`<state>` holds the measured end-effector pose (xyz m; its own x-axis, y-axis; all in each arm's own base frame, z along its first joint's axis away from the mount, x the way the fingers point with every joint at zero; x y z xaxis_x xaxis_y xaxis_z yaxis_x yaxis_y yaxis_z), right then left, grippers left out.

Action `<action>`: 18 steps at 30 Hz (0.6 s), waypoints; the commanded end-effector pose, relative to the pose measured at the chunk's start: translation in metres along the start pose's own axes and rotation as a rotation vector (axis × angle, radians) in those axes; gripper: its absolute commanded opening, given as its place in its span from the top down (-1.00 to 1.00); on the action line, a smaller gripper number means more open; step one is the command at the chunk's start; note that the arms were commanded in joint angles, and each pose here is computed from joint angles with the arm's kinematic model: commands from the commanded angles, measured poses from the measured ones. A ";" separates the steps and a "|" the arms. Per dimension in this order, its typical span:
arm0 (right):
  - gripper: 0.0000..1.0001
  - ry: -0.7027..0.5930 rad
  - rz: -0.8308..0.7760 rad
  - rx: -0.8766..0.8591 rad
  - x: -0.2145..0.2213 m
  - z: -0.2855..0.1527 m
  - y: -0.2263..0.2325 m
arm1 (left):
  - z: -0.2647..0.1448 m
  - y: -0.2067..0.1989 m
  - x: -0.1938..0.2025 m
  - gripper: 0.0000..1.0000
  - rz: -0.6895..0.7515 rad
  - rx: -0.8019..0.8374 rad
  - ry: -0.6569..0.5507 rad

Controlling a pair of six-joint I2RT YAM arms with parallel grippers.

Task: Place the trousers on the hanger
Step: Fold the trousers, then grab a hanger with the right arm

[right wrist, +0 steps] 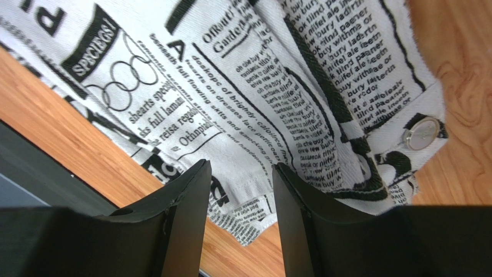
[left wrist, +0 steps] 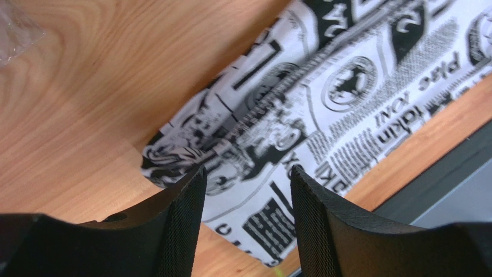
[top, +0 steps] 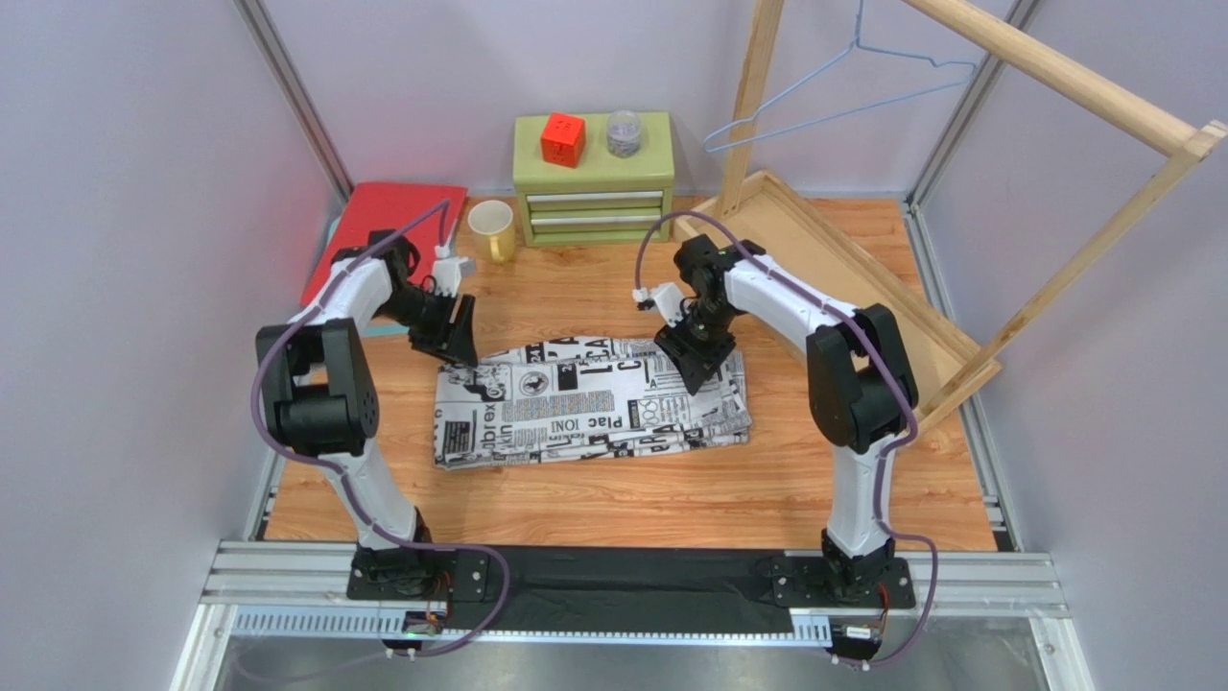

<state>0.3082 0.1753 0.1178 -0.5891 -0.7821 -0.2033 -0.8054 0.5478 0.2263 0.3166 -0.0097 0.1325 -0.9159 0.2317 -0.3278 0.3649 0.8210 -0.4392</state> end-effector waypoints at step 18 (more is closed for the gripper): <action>-0.43 -0.616 -0.032 0.209 -0.011 -0.162 0.048 | -0.125 -0.067 -0.033 -0.99 0.153 -0.212 -0.496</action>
<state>0.3001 0.1619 0.1808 -0.5641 -0.7107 -0.4204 -0.8111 0.5724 0.1205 0.3085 0.0106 0.1776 -0.8572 0.1743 -0.4846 0.3169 0.9202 -0.2297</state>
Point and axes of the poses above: each gripper's point midway between its finger pads, its own z axis out along the fingers, its own y axis along the line the jaws close on, x = y × z, the point moved 6 cm from there along -z, back along the fingers, and after that the axes turned 3 degrees about -z, right-handed, at the moved point
